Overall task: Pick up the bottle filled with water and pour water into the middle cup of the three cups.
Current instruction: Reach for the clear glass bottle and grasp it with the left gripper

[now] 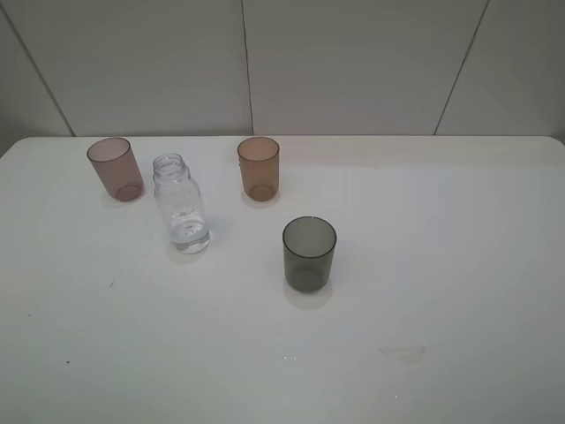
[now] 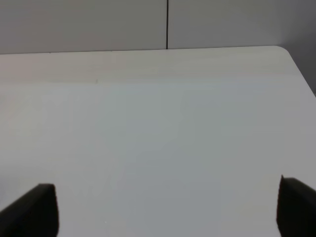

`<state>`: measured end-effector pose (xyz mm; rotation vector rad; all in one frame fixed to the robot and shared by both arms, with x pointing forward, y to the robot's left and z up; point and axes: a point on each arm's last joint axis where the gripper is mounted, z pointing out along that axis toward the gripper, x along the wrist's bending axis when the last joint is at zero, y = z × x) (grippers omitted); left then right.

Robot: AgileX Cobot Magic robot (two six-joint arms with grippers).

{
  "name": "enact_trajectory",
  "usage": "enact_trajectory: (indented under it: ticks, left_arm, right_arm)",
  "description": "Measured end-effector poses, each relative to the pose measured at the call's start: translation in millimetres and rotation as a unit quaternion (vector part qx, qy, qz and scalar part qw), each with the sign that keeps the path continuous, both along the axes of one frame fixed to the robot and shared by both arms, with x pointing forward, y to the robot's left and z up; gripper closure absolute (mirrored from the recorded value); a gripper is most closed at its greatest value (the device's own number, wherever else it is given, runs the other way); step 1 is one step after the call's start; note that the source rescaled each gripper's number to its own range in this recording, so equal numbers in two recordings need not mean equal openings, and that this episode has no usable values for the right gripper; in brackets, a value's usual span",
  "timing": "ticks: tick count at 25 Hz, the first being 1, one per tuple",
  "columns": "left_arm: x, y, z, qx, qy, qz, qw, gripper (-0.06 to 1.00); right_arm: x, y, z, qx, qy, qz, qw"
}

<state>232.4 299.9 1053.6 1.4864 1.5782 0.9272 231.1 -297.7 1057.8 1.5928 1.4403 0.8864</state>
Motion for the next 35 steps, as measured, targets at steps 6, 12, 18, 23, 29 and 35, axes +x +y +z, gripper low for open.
enact_trajectory:
  ticks: [6, 12, 18, 23, 29, 35]
  left_arm:
    - [24, -1, 19, 0.030, -0.022, -0.058, 0.998, -0.06]
    - [87, -15, 19, 0.015, 0.036, -0.114, 0.993, -0.06]
    - [136, -38, -1, 0.003, 0.107, -0.169, 0.980, -0.06]
    - [158, -54, -29, -0.008, 0.107, -0.188, 0.976, -0.06]
    - [164, -70, -79, -0.002, 0.071, -0.202, 0.977, -0.06]
    - [172, -78, -111, -0.011, 0.003, -0.184, 0.983, -0.06]
  right_arm:
    - [0, 0, 0, 0.000, 0.000, 0.000, 1.000]
    - [0, 0, 0, 0.000, 0.000, 0.000, 1.000]
    - [0, 0, 0, 0.000, 0.000, 0.000, 1.000]
    - [0, 0, 0, 0.000, 0.000, 0.000, 1.000]
    - [0, 0, 0, 0.000, 0.000, 0.000, 1.000]
    - [0, 0, 0, 0.000, 0.000, 0.000, 1.000]
